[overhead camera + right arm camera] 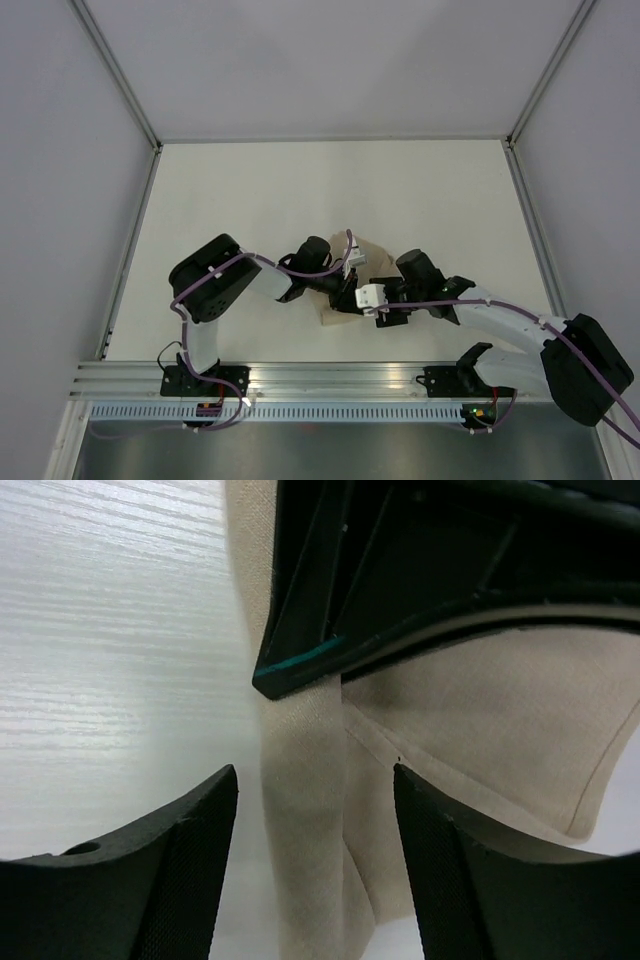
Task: Fold the napkin, place the utensils inside, and roll it up
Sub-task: Roll the napkin with the utensil
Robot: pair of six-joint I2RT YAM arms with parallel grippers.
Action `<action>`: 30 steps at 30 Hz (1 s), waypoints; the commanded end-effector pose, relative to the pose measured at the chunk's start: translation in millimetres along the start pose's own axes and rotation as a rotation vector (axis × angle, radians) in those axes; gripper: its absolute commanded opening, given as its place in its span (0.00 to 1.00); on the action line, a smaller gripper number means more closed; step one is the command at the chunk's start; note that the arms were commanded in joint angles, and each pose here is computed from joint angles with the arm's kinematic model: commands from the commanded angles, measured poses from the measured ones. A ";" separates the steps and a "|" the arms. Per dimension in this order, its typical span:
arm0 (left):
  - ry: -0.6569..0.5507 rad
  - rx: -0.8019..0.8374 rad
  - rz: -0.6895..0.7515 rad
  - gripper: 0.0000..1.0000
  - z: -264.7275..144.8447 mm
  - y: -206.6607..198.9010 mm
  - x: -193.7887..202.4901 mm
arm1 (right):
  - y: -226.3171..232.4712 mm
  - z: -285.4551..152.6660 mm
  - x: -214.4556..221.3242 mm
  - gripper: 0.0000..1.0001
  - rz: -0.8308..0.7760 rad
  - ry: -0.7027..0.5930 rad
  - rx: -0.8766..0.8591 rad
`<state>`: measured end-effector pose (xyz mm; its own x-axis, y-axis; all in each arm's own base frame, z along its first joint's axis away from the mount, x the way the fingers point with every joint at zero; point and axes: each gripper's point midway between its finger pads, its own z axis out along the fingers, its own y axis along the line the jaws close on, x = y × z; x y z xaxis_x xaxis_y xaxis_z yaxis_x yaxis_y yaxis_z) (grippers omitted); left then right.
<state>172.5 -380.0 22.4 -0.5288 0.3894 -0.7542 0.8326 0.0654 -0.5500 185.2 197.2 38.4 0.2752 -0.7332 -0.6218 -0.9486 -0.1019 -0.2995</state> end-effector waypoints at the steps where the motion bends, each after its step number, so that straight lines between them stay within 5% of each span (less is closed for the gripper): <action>1: 0.131 0.007 -0.171 0.02 -3.4 -1.1 52.5 | -2.9 12.1 -1.9 0.68 -0.047 0.009 0.018; 5: 0.128 0.014 -0.175 0.02 -5.2 -1.3 50.7 | 3.2 22.0 -1.9 0.58 -0.060 0.023 -0.009; 10: 0.127 0.017 -0.170 0.02 -7.0 -2.0 47.6 | 6.4 27.0 4.4 0.29 -0.033 0.052 -0.039; 13: 0.102 -0.018 -0.149 0.15 -11.0 2.5 38.7 | 9.8 26.5 6.4 0.23 -0.014 0.078 -0.078; 20: -0.010 -0.183 -0.051 0.43 -28.1 14.9 -7.9 | 23.7 27.4 6.1 0.15 0.091 0.148 -0.251; 30: -0.227 -0.590 0.050 0.50 -91.2 44.1 -71.9 | 43.6 35.9 11.4 0.12 0.229 0.230 -0.473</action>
<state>231.1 -338.9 59.4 -0.5271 0.2782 -0.8030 0.8130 0.4403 -0.3811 186.7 233.6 13.0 0.1622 -0.8254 -0.5407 -0.9812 -0.1932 0.0006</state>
